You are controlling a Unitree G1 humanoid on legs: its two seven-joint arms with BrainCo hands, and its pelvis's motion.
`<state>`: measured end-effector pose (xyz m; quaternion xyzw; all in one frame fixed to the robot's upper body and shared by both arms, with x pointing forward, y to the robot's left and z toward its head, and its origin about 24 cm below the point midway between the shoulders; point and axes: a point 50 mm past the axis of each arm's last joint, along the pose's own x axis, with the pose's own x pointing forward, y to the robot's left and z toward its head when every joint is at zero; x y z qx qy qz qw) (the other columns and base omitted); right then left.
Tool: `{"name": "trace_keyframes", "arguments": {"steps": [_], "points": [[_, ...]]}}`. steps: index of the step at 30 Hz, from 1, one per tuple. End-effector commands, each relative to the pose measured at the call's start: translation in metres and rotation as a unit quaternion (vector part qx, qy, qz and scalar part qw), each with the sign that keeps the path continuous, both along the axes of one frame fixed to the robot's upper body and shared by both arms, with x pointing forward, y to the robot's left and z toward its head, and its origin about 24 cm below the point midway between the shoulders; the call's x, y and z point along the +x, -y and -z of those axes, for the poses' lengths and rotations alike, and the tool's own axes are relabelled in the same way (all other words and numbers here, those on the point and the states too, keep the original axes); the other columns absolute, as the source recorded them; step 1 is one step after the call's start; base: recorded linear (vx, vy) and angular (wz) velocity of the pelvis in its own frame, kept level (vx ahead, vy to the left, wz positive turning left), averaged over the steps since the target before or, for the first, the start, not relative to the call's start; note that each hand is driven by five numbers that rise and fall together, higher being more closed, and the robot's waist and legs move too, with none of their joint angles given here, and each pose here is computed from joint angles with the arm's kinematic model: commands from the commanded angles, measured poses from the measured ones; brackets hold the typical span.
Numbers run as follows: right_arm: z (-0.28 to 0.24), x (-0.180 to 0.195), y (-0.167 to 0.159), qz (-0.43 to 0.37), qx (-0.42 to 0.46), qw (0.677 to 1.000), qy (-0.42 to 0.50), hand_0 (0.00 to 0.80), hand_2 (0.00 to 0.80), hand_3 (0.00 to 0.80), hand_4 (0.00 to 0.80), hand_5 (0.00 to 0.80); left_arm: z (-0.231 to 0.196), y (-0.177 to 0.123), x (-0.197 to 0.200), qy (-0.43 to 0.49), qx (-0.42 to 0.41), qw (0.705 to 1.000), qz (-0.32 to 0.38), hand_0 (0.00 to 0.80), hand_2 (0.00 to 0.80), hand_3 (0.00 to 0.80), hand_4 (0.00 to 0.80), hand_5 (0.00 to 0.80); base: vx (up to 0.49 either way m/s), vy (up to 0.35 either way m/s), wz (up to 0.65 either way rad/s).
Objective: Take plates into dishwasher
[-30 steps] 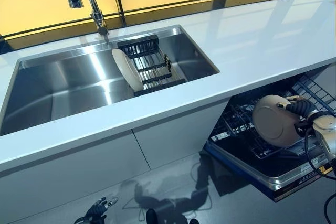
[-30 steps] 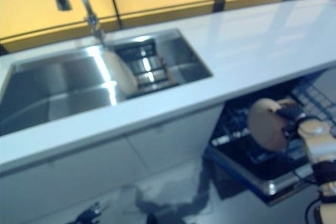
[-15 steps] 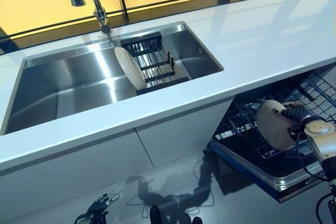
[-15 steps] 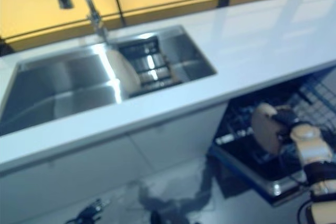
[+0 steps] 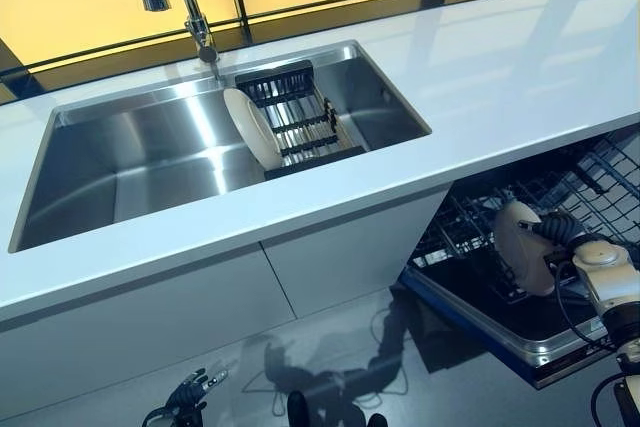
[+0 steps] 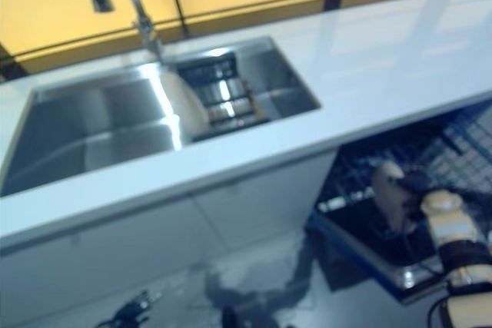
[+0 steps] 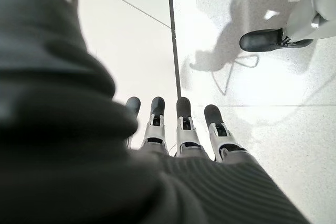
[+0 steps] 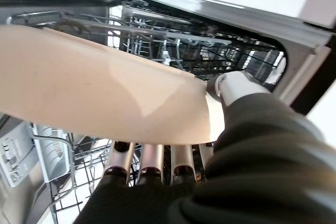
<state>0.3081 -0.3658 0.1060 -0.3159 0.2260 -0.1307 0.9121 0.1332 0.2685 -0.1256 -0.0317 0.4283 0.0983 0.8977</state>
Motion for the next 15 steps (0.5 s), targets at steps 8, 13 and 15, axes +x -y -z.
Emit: {"name": "trace_keyframes", "arguments": {"steps": [8,13,15], "points": [[-0.0092,0.0118,-0.0059,-0.036,-0.039,0.999,-0.008,0.800,0.800,0.800,0.800,0.800,-0.0026,0.0090,0.0112,0.022,-0.007,0.999,0.024,0.000,0.000,0.000,0.000,0.000,0.001,0.000,0.02],[-0.0073,0.0100,-0.0035,-0.033,-0.041,0.999,-0.015,0.800,0.800,0.800,0.800,0.800,-0.0029,0.0080,0.0111,0.020,-0.007,0.999,0.025,0.000,0.000,0.000,0.000,0.000,0.000,0.000,0.00],[-0.0067,0.0091,-0.0023,-0.031,-0.041,0.999,-0.016,0.800,0.800,0.800,0.800,0.800,-0.0027,0.0082,0.0108,0.020,-0.007,0.999,0.025,0.000,0.000,0.000,0.000,0.000,0.000,0.000,0.00]]}}
